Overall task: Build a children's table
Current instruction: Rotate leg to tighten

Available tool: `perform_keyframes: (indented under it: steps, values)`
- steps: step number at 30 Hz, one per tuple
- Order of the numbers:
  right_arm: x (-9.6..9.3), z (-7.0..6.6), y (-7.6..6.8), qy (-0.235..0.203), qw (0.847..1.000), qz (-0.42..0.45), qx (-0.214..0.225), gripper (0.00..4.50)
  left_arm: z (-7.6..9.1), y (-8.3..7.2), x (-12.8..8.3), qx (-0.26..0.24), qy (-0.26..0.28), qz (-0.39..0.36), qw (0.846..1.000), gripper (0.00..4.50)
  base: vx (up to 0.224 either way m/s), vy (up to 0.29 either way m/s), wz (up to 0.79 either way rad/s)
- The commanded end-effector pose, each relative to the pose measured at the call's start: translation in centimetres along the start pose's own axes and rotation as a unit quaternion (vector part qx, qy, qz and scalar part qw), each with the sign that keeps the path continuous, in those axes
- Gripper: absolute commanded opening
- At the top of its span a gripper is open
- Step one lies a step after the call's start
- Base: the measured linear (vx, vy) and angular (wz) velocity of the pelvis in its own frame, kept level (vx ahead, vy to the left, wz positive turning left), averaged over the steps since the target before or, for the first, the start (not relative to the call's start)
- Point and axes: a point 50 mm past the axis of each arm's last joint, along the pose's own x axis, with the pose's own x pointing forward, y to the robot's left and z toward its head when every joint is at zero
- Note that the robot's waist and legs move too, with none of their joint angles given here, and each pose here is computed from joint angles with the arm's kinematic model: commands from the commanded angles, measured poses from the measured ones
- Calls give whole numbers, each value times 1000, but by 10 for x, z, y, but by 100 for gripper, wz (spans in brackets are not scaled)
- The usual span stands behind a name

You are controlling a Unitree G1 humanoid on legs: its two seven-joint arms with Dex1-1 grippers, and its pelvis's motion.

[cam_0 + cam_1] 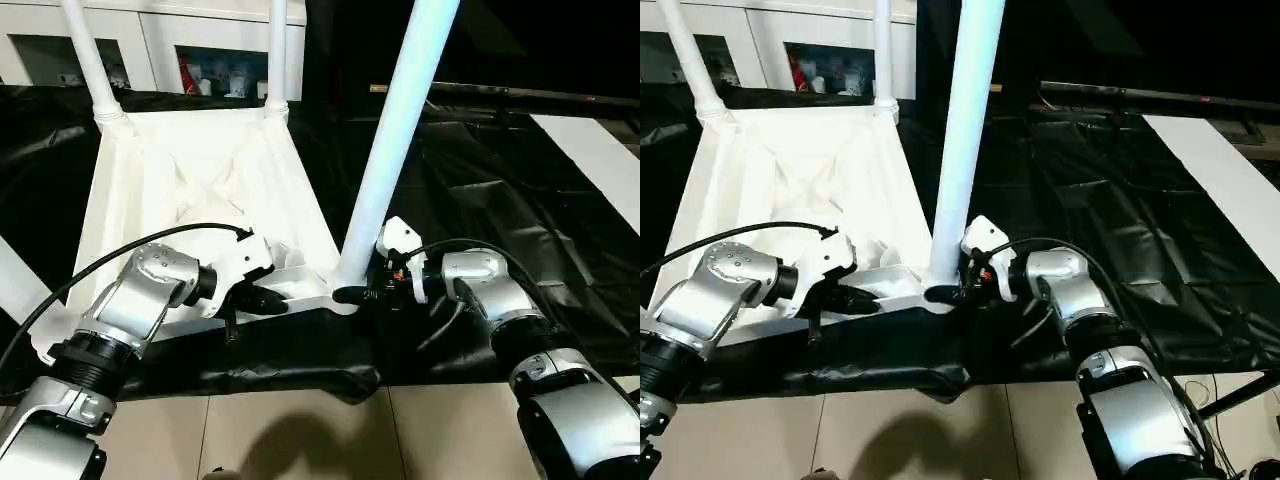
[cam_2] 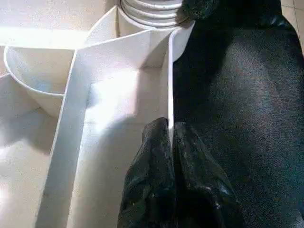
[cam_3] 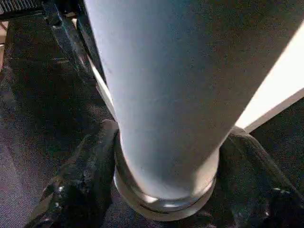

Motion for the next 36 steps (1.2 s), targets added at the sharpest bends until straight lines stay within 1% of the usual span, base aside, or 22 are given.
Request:
perform_keyframes:
  steps: [1,3,4,6,7,8,10,12,15,16,17,19,21,22,23,25,26,29,31,32,33,36]
  values:
    - [-2,-3,0,4,1000,-8,7,273,-16,-12,14,-18,38,-53,998,0,0,0,0]
    - [0,-6,-1,3,1000,-24,16,268,-17,-11,14,-21,43,-45,998,0,0,0,0]
    - [2,-7,-4,-1,998,-58,28,268,-17,-9,15,-25,39,-31,998,0,0,0,0]
    - [8,-11,-10,-10,988,-139,62,266,-12,-2,22,-41,21,17,999,0,0,0,0]
    - [12,-14,-12,-14,979,-185,85,266,-9,1,26,-51,8,43,998,0,0,0,0]
    - [12,-14,-12,-14,979,-185,85,266,-9,1,26,-51,8,43,998,0,-52,-3,-3]
    - [18,-16,-15,-20,962,-244,122,266,-3,8,33,-76,-14,94,993,0,-26,-2,-2]
    - [20,-16,-15,-21,958,-254,128,266,-2,10,34,-80,-17,102,991,0,0,0,0]
    - [40,-15,-17,-25,894,-392,216,265,12,23,53,-136,-45,205,968,0,0,0,0]
    - [42,-14,-16,-26,889,-400,222,265,14,24,54,-138,-47,212,966,0,0,0,0]
    - [52,-10,-14,-27,874,-424,235,265,21,27,62,-140,-54,244,958,0,0,0,0]
    - [55,-7,-13,-28,873,-427,234,265,23,28,64,-136,-56,256,955,0,0,0,0]
    - [64,3,-9,-48,895,-397,197,265,27,28,68,-127,-50,255,957,0,0,0,0]
    - [64,3,-9,-48,895,-397,197,265,27,28,68,-127,-50,255,957,0,0,0,0]
    - [67,9,-7,-68,912,-362,180,265,26,26,70,-122,-40,240,962,0,0,0,0]
    - [65,11,-7,-82,919,-344,175,265,24,25,70,-118,-31,230,965,0,0,0,0]
    - [65,12,-7,-84,920,-341,174,321,24,25,70,-118,-29,229,966,0,0,0,0]
    - [52,18,-12,-110,942,-283,141,335,18,23,65,-100,-10,196,976,0,0,0,0]
    - [48,19,-13,-112,947,-272,131,357,17,23,64,-95,-8,188,978,0,0,0,0]
    - [45,19,-14,-109,949,-267,124,357,16,22,63,-93,-5,182,979,0,0,0,0]
    - [38,20,-16,-102,960,-240,105,380,13,21,60,-88,-1,164,982,0,0,0,0]
    - [20,19,-17,-79,979,-178,60,386,11,15,55,-57,-6,110,992,0,0,0,0]
